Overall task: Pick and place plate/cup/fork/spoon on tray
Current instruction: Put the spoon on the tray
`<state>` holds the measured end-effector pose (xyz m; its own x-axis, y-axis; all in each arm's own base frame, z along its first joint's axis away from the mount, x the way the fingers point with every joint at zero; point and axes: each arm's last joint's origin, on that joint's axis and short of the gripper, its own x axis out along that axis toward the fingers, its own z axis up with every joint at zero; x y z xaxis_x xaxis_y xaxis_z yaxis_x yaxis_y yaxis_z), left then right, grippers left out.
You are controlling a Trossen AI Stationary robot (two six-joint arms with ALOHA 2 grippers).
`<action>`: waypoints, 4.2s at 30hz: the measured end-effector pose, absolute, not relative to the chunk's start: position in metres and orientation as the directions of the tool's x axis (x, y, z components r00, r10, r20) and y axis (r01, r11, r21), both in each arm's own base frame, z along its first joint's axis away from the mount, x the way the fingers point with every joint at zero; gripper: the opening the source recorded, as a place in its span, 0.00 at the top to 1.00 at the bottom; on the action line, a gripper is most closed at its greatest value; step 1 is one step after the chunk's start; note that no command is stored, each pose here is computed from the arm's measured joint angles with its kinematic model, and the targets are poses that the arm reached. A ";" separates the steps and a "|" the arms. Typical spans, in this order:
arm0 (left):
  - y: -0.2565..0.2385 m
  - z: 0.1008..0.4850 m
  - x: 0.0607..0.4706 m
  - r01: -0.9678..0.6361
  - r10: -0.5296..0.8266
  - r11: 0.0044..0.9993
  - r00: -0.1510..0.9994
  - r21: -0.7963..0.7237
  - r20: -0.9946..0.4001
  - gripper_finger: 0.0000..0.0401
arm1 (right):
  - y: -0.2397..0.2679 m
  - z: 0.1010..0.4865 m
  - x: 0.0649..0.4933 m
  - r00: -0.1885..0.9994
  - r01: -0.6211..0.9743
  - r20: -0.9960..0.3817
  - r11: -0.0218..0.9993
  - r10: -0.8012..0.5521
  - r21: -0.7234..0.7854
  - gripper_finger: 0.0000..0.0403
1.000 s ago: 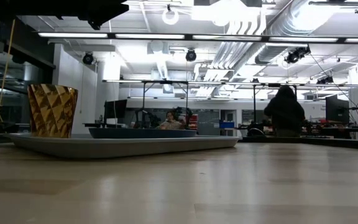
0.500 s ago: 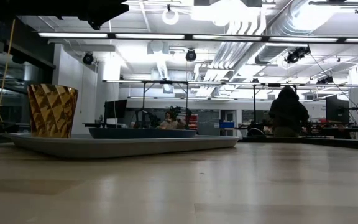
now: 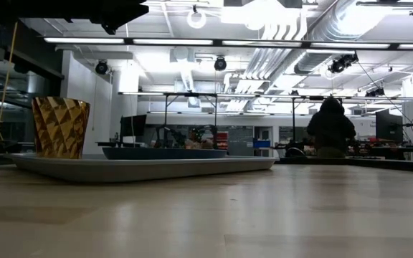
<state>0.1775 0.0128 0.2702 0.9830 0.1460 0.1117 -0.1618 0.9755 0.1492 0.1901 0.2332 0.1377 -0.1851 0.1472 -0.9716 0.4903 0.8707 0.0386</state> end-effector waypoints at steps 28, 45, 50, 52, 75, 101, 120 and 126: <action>0.013 0.270 0.177 -0.160 0.146 0.979 0.983 0.127 0.113 0.53 | 0.192 0.194 0.243 0.069 -0.182 -0.962 0.945 -0.264 -0.272 1.00; 0.014 0.257 0.212 -0.062 0.050 0.970 0.997 -0.236 -0.059 0.53 | 0.092 0.249 0.345 0.431 -0.292 -0.618 0.547 -0.657 -0.785 1.00; 0.017 0.250 0.239 -0.090 0.056 0.960 0.989 -0.265 -0.136 0.53 | 0.060 0.252 0.360 0.423 -0.099 -0.581 0.602 -0.696 -0.793 1.00; 0.017 0.247 0.248 -0.096 0.056 0.961 0.986 -0.261 -0.159 0.53 | 0.046 0.253 0.362 0.398 0.002 -0.572 0.624 -0.717 -0.781 1.00; 0.026 0.238 0.267 -0.344 0.289 0.881 0.935 -0.323 -0.207 0.53 | 0.017 0.254 0.369 0.377 0.176 -0.583 0.674 -0.719 -0.718 1.00; 0.038 0.225 0.280 -0.398 0.357 0.853 0.917 -0.338 -0.179 0.67 | 0.007 0.255 0.374 0.413 0.188 -0.615 0.724 -0.672 -0.664 1.00; 0.040 0.226 0.277 -0.433 0.397 0.875 0.898 -0.218 -0.190 0.99 | 0.013 0.259 0.369 0.422 0.129 -0.651 0.752 -0.631 -0.646 0.89; 0.041 0.236 0.263 -0.524 0.490 0.838 0.846 -0.154 -0.211 0.99 | 0.014 0.284 0.350 0.434 0.193 -0.643 0.762 -0.631 -0.618 0.70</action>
<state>0.2632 0.0410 0.2363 0.8458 0.4900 -0.2109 -0.5238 0.8379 -0.1537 0.3499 0.0135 0.2837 0.4338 -0.6310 -0.6431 0.1928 0.7623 -0.6179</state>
